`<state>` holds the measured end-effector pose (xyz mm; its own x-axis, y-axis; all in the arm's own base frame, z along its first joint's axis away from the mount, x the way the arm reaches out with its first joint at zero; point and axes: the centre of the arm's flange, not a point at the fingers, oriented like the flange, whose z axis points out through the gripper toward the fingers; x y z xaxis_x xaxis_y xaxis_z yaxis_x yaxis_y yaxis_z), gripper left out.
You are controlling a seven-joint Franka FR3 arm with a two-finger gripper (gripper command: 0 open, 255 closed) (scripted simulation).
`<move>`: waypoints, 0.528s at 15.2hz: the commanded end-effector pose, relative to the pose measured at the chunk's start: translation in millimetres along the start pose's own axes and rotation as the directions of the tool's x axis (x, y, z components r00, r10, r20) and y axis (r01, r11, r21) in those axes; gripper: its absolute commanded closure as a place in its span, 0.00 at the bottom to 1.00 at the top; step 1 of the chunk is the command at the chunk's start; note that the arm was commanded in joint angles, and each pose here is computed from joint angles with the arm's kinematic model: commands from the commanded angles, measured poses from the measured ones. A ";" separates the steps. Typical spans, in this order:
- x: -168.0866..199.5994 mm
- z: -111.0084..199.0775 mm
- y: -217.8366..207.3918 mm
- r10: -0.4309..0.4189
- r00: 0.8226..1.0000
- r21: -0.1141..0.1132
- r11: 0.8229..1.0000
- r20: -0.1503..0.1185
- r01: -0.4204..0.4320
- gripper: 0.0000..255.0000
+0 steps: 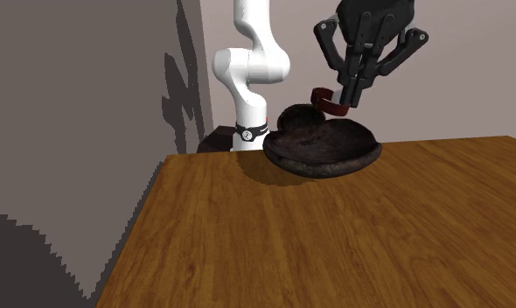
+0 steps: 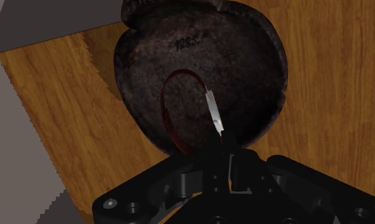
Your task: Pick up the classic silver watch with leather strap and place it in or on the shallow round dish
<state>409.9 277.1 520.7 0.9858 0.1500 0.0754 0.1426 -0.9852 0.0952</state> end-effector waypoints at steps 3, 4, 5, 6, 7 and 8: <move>0.1 1.2 -0.5 0.000 1.000 0.000 1.000 0.000 0.000 1.00; 0.1 1.2 -0.5 0.000 1.000 0.000 1.000 0.000 0.000 1.00; 0.1 1.1 -0.5 0.000 1.000 0.000 1.000 0.000 0.000 1.00; 0.1 1.1 -0.5 0.000 1.000 0.000 1.000 0.000 0.000 0.00; 0.1 1.1 -0.5 0.000 1.000 0.000 1.000 0.000 0.000 0.00; 0.1 1.1 -0.5 0.000 1.000 0.000 1.000 0.000 0.000 0.00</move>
<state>410.0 277.6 519.5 0.9858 0.1500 0.0757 0.1426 -0.9852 0.0952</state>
